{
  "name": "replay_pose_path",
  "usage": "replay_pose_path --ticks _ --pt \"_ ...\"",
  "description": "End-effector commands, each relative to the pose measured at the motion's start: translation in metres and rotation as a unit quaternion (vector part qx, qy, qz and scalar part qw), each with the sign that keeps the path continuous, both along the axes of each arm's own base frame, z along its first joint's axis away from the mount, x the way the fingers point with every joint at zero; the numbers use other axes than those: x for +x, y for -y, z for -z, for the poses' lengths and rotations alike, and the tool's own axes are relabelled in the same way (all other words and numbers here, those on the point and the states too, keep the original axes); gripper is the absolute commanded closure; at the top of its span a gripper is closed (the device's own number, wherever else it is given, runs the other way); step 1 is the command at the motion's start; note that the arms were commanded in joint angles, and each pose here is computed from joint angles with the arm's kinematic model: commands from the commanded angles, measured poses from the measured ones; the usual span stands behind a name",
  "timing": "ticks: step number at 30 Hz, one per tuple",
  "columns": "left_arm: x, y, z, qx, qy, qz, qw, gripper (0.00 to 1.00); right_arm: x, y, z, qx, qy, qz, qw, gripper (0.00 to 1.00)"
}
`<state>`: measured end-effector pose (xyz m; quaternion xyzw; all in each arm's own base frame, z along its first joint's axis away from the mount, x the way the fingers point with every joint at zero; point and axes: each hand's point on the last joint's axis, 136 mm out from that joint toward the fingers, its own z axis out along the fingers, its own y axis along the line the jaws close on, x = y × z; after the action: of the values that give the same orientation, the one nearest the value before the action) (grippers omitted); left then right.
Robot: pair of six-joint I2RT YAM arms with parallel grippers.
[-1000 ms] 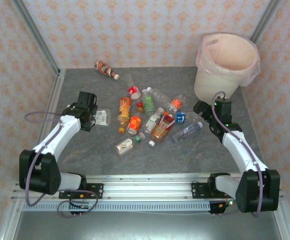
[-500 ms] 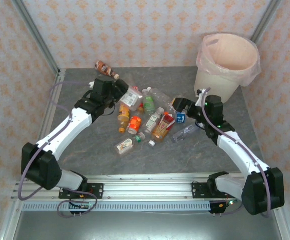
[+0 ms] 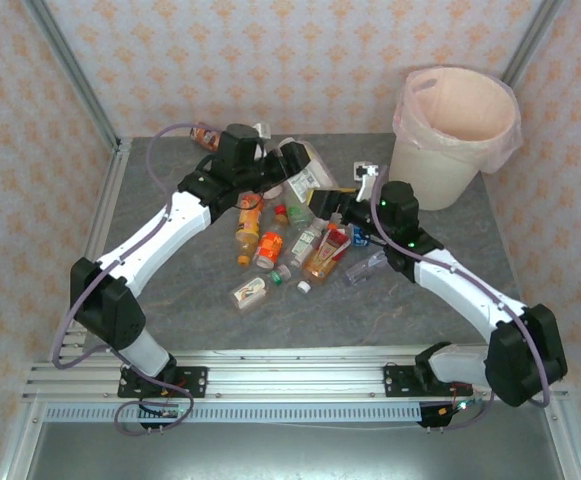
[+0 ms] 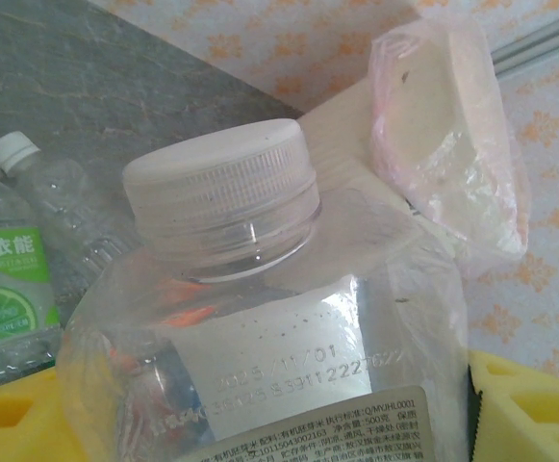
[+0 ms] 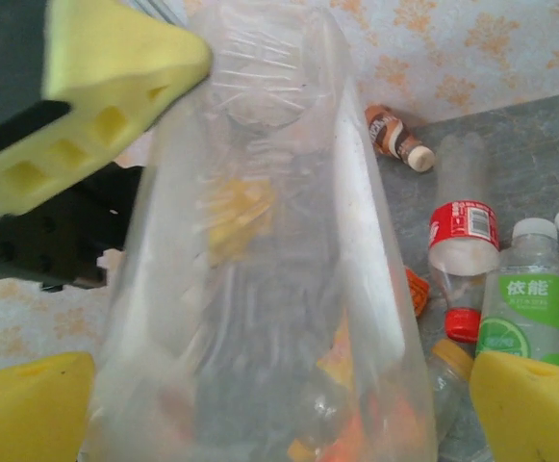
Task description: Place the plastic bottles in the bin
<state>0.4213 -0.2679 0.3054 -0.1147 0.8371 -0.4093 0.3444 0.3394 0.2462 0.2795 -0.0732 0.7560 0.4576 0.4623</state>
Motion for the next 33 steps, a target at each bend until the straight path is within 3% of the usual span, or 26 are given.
replay_pose_path --ticks 1,9,14,25,30,33 --pt "-0.003 0.017 -0.024 -0.015 0.038 0.033 0.999 0.31 0.011 -0.001 -0.03 0.026 0.051 0.029 0.998 0.01" --pt "-0.004 0.023 -0.023 -0.025 0.04 0.042 0.998 0.32 0.016 0.001 -0.024 0.001 0.058 0.04 0.997 0.09" --pt "-0.002 0.026 -0.021 -0.028 0.042 0.046 0.998 0.32 0.016 0.003 -0.02 -0.022 0.055 0.042 0.997 0.25" --pt "-0.001 0.028 -0.02 -0.03 0.035 0.049 0.998 0.3 0.017 0.005 -0.014 -0.035 0.055 0.046 0.997 0.47" --pt "-0.002 0.029 -0.022 -0.028 0.033 0.052 0.998 0.19 0.019 0.009 -0.011 -0.049 0.059 0.057 0.995 0.51" --pt "-0.006 0.024 -0.034 0.005 0.041 0.061 0.997 0.08 0.021 0.015 -0.011 -0.057 0.059 0.074 0.994 0.55"
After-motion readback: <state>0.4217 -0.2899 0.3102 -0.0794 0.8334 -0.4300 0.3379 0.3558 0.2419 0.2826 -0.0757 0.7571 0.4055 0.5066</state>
